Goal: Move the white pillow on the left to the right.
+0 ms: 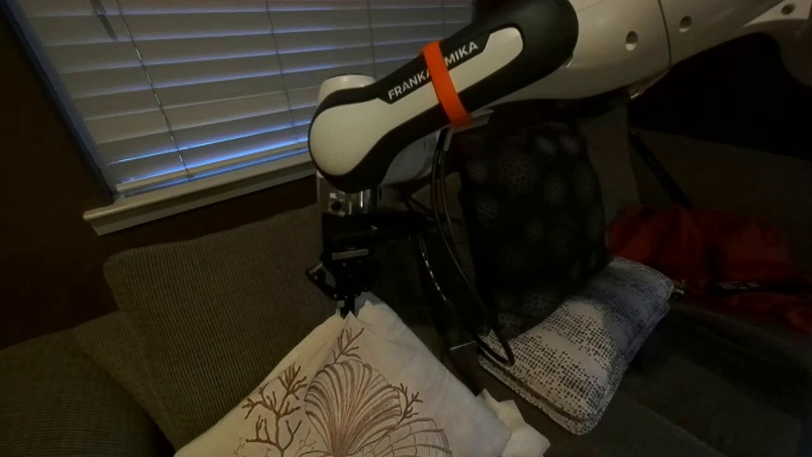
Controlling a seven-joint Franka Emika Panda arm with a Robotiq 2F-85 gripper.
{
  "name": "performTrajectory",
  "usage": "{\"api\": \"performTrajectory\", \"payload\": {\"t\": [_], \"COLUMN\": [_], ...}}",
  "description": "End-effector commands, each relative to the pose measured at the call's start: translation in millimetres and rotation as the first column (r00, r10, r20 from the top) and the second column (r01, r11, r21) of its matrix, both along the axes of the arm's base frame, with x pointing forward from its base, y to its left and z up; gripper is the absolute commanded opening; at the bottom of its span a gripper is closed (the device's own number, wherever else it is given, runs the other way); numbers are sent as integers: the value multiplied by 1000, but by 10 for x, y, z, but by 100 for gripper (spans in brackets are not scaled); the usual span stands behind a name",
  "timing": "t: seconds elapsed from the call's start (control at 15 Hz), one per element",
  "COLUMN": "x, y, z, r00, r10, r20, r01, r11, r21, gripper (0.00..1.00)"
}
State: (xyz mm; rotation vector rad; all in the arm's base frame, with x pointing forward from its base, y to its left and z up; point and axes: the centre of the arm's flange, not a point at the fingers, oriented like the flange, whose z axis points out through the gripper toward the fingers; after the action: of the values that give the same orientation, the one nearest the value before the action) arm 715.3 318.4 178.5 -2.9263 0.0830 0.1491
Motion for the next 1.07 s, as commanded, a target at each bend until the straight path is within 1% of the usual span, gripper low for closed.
{"api": "performTrajectory", "payload": {"t": [0.0, 0.2, 0.33, 0.47, 0.73, 1.0], "x": [-468, -608, -698, -805, -993, -1137], "y": [-86, -100, -123, -159, -259, -232], "z": [386, 538, 636, 719, 928, 1154], "r00": [1000, 996, 994, 993, 990, 981], "r10": [22, 85, 104, 98, 114, 182], "r20": [-20, -34, -46, -65, -88, -72], "r01": [-23, -87, -109, -107, -134, -196], "r11": [998, 992, 988, 980, 952, 914], "r21": [-66, -90, -114, -166, -277, -355], "gripper": [1, 1, 1, 1, 1, 1]}}
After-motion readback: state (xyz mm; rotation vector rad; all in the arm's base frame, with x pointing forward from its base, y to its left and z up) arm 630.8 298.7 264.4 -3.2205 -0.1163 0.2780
